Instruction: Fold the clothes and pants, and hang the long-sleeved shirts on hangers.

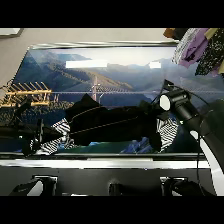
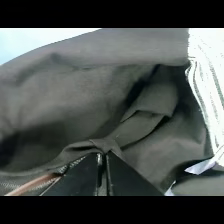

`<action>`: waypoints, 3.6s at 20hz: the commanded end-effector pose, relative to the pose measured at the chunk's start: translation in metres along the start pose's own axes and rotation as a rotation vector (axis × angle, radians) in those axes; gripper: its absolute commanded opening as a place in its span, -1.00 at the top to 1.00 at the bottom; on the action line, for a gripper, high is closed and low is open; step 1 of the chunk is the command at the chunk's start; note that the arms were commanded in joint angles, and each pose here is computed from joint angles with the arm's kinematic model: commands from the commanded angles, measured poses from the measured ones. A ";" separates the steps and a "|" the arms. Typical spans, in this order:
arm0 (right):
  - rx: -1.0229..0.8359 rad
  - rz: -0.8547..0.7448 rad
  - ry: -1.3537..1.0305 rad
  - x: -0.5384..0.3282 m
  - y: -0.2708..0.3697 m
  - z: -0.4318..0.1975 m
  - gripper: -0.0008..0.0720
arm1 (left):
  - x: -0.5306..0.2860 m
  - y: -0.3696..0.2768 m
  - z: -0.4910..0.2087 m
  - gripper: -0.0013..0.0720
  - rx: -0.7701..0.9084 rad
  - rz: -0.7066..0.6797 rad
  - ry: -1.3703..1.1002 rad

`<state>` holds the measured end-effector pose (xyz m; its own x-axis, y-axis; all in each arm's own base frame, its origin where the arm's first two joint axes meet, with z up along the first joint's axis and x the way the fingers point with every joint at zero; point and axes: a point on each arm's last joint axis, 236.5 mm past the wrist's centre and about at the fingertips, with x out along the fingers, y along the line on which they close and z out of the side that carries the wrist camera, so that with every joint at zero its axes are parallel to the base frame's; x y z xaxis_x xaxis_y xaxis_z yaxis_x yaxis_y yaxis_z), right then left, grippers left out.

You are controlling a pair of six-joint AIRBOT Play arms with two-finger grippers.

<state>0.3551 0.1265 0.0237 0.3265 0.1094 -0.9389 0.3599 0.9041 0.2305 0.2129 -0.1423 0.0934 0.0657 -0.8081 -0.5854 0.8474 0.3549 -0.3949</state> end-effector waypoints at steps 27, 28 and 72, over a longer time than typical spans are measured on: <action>-0.227 0.257 -0.146 -0.149 0.068 -0.017 0.88 | 0.052 -0.003 0.028 0.91 0.153 0.033 0.016; -0.227 0.256 -0.145 -0.149 0.068 -0.017 0.88 | 0.059 -0.004 0.036 0.91 0.166 0.040 -0.006; -1.266 0.267 -0.111 -0.151 -0.037 0.052 -0.41 | 0.155 -0.033 0.106 0.91 0.159 -0.103 -0.248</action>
<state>0.3322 0.0200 0.1837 0.4453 0.1753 -0.8781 -0.4626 0.8847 -0.0580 0.2511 -0.3285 0.0910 0.0856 -0.9331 -0.3493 0.9263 0.2037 -0.3171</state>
